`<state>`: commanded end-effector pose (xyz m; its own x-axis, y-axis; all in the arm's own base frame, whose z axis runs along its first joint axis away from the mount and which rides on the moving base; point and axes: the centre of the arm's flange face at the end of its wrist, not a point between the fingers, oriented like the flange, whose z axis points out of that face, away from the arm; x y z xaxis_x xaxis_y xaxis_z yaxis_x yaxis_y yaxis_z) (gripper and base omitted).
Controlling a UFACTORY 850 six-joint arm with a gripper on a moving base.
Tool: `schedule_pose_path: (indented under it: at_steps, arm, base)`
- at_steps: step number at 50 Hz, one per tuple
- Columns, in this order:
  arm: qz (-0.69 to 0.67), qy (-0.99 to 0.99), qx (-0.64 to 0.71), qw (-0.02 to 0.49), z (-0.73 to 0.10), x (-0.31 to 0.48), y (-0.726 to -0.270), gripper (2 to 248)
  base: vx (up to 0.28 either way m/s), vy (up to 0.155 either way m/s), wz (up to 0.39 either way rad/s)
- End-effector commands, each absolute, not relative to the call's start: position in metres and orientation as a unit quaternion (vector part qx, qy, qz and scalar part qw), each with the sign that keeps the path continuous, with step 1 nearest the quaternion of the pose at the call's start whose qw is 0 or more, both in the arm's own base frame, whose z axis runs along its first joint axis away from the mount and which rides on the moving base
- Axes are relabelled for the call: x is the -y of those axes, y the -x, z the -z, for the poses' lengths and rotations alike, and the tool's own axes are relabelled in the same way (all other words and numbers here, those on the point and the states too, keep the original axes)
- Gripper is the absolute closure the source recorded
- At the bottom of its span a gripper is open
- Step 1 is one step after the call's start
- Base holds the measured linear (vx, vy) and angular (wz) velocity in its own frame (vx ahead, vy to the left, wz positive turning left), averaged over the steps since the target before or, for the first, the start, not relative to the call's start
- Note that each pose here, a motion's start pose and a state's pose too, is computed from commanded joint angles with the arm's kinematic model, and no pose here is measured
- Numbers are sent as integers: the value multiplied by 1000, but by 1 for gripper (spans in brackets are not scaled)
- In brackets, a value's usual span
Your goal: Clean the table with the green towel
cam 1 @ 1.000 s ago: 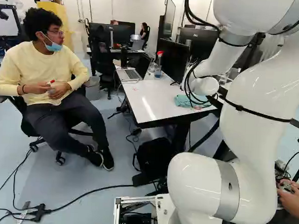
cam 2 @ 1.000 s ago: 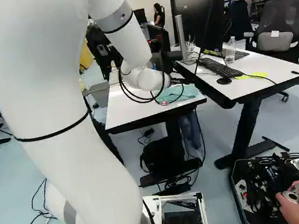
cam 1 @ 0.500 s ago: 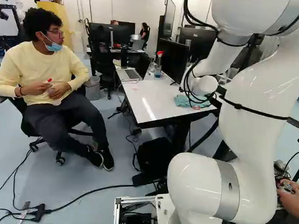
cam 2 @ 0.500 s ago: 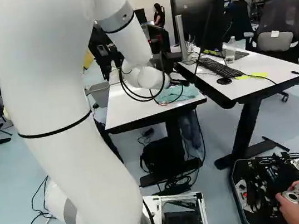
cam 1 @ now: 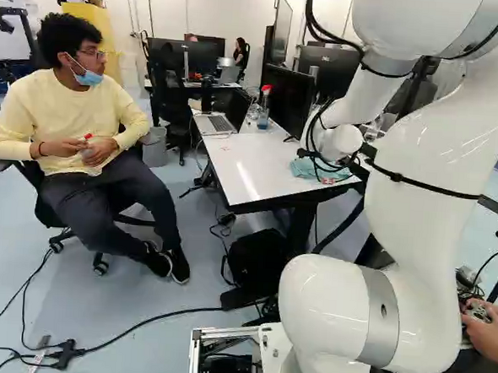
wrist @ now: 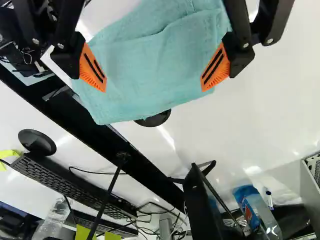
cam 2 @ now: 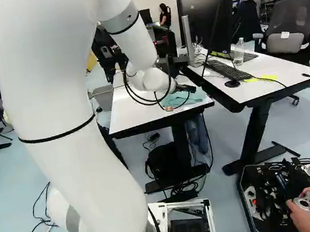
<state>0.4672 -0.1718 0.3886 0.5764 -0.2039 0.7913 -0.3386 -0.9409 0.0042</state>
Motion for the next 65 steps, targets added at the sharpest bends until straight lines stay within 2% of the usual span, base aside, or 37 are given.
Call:
schedule_pose_path:
  at_steps: [23,56,57,61,62,65]
  arm:
    - [-412,-902,99,78,-385,167,-466,3]
    - [-398,-909,95,77,-383,167,-464,3]
    - [-398,-909,95,77,-383,167,-464,11]
    - [-398,-909,95,77,-383,167,-464,11]
    - [-398,-909,95,77,-383,167,-464,49]
    - [-398,-909,95,77,-383,167,-464,49]
  base:
    - [0,0,0]
    - [0,0,0]
    - [0,0,0]
    - [0,0,0]
    - [0,0,0]
    - [0,0,0]
